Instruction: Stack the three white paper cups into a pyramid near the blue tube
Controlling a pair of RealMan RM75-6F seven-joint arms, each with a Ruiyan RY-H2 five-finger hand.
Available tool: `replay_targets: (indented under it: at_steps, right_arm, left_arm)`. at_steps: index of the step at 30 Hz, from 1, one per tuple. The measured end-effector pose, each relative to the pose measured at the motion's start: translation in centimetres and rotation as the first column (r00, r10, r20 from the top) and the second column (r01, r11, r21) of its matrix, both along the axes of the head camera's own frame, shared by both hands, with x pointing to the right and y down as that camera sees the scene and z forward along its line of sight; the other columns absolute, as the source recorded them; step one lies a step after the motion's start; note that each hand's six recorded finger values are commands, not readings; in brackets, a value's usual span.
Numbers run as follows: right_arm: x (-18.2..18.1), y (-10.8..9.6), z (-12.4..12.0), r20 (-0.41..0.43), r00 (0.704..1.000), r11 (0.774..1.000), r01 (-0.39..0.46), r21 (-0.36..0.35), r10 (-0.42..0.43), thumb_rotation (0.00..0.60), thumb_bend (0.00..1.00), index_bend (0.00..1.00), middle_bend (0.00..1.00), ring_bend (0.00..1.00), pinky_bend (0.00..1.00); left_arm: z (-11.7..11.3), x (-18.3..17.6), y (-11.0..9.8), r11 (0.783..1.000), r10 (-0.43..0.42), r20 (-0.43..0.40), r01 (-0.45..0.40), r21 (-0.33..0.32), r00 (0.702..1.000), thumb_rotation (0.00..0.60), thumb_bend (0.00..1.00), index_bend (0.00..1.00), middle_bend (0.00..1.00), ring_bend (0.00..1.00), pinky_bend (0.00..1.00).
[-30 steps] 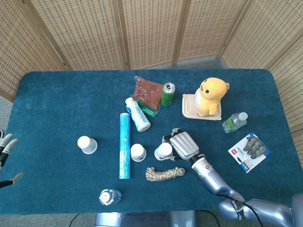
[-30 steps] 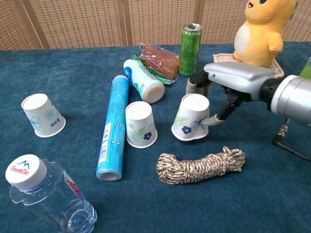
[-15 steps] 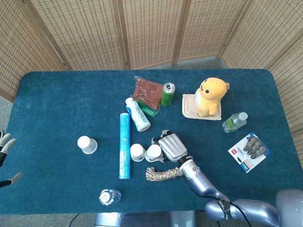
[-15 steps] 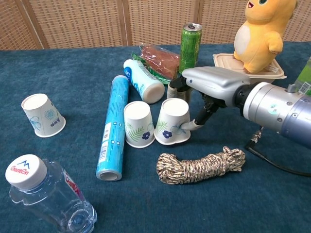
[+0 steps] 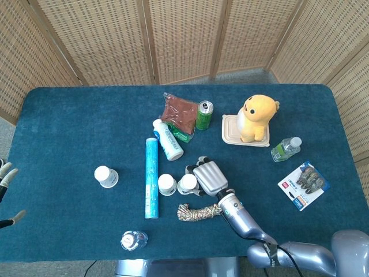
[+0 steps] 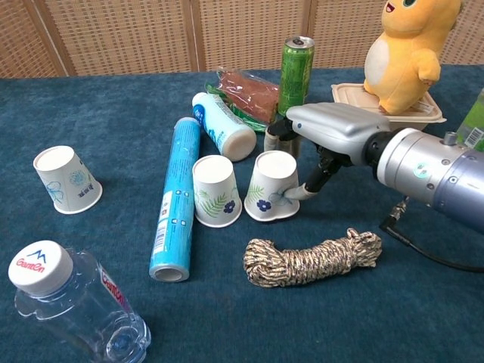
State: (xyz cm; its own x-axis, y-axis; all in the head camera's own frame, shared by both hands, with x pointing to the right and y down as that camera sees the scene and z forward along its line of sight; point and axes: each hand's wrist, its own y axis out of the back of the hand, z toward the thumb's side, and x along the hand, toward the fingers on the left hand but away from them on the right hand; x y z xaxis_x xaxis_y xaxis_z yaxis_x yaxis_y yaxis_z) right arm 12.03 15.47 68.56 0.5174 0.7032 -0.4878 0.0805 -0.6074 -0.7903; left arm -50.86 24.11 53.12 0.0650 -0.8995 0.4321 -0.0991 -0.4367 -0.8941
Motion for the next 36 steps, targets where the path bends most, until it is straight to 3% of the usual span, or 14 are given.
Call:
replay_targets:
  at_steps: [6,11,21,29,36]
  right_arm:
    - [0.5,0.0,0.3,-0.012,1.0,1.0,-0.002,0.001,0.002,0.6,0.26,0.39,0.51,0.4,0.25]
    - [0.7,-0.1,0.1,0.0,1.0,1.0,0.0,0.001,0.0,0.6,0.14,0.3,0.48,0.39,0.25]
    - [0.9,-0.1,-0.6,0.022,0.999,0.999,0.024,0.024,-0.025,0.6,0.09,0.25,0.43,0.37,0.25]
    - [2.5,-0.8,-2.8,0.059,0.998,0.998,0.017,0.067,-0.021,0.6,0.07,0.22,0.37,0.33,0.25]
    - [6.0,-1.6,-5.2,0.106,0.994,0.993,-0.048,0.107,0.037,0.6,0.07,0.22,0.37,0.31,0.25]
  left_arm:
    - [-0.1,0.0,0.0,1.0,-0.001,-0.003,0.001,0.003,1.0,0.6,0.22,0.0,0.0,0.0,0.0]
    - [-0.1,-0.1,-0.1,1.0,-0.004,-0.002,0.004,0.004,1.0,0.6,0.22,0.0,0.0,0.0,0.0]
    - [0.0,0.0,0.0,1.0,-0.001,0.003,0.001,0.001,1.0,0.6,0.22,0.0,0.0,0.0,0.0]
    - [-0.1,-0.1,-0.1,1.0,-0.005,-0.004,0.005,0.004,1.0,0.6,0.22,0.0,0.0,0.0,0.0]
    - [-0.3,0.0,0.0,1.0,-0.005,-0.01,0.005,0.008,1.0,0.6,0.22,0.0,0.0,0.0,0.0]
